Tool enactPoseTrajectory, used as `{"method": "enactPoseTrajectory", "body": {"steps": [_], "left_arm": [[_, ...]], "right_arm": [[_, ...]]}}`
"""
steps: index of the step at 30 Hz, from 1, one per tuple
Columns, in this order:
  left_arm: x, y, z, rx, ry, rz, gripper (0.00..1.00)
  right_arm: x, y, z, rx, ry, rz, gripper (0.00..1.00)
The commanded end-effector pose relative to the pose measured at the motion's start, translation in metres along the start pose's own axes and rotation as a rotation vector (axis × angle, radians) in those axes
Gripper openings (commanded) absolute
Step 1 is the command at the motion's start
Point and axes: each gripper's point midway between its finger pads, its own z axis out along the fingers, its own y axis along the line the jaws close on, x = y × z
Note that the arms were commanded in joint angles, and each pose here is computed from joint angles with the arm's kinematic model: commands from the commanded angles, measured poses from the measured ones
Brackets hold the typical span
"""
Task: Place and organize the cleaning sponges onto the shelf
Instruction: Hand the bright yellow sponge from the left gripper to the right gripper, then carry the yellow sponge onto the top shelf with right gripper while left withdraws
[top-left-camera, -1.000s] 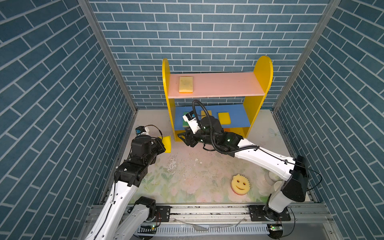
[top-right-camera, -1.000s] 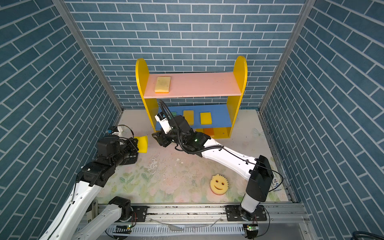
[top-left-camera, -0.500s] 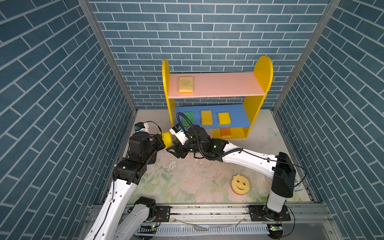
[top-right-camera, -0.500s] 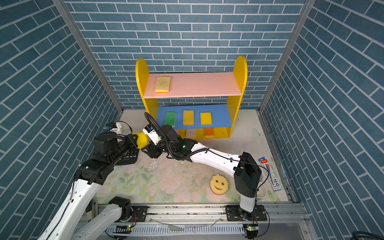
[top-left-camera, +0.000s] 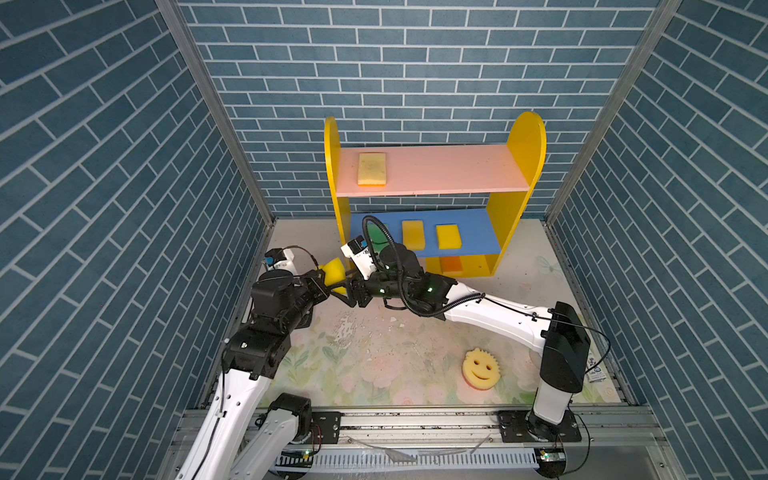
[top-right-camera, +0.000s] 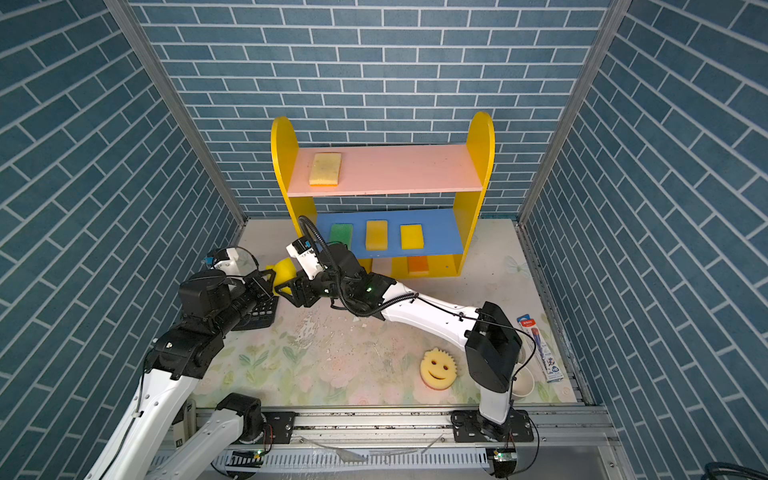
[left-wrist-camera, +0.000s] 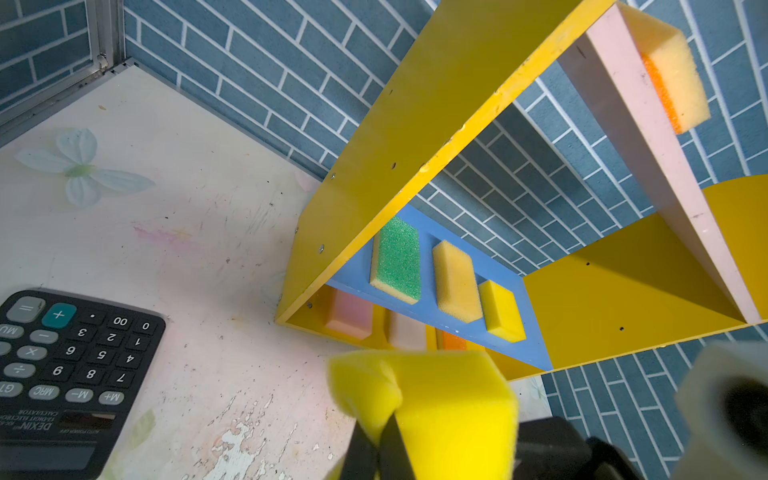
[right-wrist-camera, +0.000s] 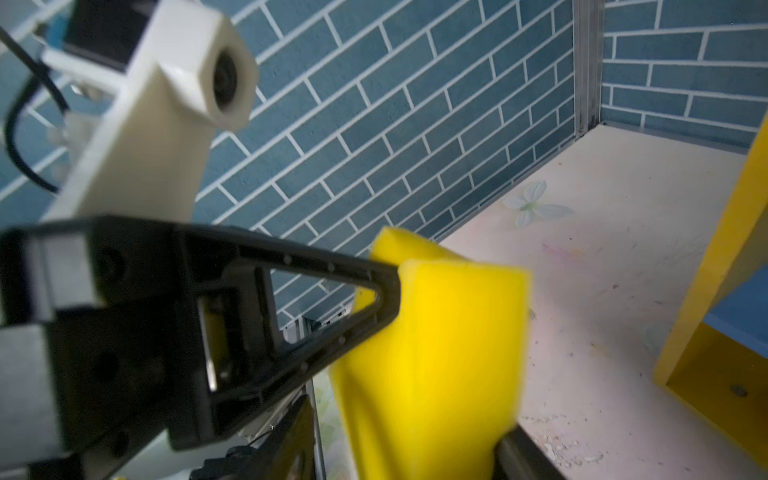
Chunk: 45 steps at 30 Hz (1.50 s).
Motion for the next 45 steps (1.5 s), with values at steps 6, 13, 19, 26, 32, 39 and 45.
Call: {"method": "enactPoseTrajectory", "body": {"steps": [6,13,19,26,32,39,45], "left_arm": [[0.003,-0.003,-0.004,0.034,0.002,0.0,0.03],[-0.006,0.0,-0.017,0.024,-0.059,0.023,0.67],[-0.014,0.015,-0.039,-0.058,-0.121,0.083,0.92],[-0.016,0.033,-0.056,-0.149,-0.154,0.132,0.95],[-0.016,0.036,-0.058,-0.163,-0.16,0.153,0.96],[-0.01,0.04,-0.057,-0.172,-0.145,0.151,0.96],[-0.007,0.043,-0.056,-0.181,-0.134,0.154,0.97]], "right_arm": [[-0.018,-0.006,0.004,-0.062,-0.074,0.134,0.03],[-0.019,-0.011,-0.002,-0.019,-0.06,0.096,0.0],[-0.05,-0.033,-0.043,0.099,-0.077,0.025,0.0],[-0.091,-0.05,-0.109,0.351,-0.104,-0.19,0.0],[-0.136,-0.066,-0.158,0.57,-0.166,-0.26,0.0],[-0.181,-0.075,-0.18,0.639,-0.24,-0.268,0.0],[-0.213,-0.092,-0.189,0.671,-0.276,-0.212,0.0]]}}
